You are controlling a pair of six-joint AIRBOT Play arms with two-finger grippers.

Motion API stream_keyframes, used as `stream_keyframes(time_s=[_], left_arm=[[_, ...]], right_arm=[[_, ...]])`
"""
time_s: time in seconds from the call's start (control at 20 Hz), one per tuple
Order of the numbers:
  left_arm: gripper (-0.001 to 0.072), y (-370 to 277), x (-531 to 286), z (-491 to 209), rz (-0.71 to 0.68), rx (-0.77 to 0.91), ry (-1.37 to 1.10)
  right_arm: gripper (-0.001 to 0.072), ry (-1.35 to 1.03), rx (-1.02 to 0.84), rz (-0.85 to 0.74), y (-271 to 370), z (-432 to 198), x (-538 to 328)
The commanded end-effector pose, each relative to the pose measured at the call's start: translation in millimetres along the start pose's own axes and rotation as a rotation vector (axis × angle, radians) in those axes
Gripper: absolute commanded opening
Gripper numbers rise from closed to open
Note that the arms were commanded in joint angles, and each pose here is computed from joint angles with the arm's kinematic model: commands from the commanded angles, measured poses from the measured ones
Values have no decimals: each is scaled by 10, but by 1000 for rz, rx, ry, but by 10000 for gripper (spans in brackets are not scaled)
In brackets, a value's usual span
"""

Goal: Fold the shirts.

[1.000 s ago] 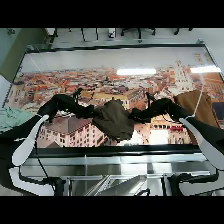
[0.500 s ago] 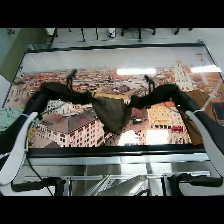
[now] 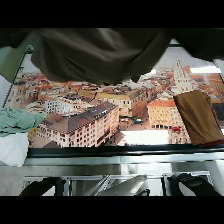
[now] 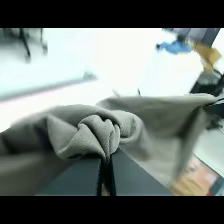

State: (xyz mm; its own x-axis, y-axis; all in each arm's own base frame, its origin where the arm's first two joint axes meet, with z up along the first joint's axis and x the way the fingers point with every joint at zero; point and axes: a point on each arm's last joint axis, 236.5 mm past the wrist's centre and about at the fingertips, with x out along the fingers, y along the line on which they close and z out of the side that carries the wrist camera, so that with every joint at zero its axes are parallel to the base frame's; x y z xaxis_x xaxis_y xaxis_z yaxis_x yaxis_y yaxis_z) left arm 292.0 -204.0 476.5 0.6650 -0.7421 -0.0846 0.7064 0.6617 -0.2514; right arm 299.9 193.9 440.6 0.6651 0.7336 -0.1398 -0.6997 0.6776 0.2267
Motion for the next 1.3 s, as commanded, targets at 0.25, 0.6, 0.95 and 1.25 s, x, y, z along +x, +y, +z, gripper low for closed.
stream_keyframes(time_s=[0.25, 0.6, 0.95, 1.25], left_arm=[[20, 470, 951, -1582, 47, -149, 418], [20, 1175, 1742, -4715, 131, -451, 981], [696, 1535, 1386, -4417, 21, -706, 1127], [696, 1811, 707, -4493, 193, -847, 1016]], right_arm=[[18, 390, 156, -16, -509, -1288, 518], [18, 833, 605, -176, -1341, -4203, 983], [17, 850, 669, -223, -1754, -4369, 986], [18, 748, 698, -300, -2142, -4023, 714]])
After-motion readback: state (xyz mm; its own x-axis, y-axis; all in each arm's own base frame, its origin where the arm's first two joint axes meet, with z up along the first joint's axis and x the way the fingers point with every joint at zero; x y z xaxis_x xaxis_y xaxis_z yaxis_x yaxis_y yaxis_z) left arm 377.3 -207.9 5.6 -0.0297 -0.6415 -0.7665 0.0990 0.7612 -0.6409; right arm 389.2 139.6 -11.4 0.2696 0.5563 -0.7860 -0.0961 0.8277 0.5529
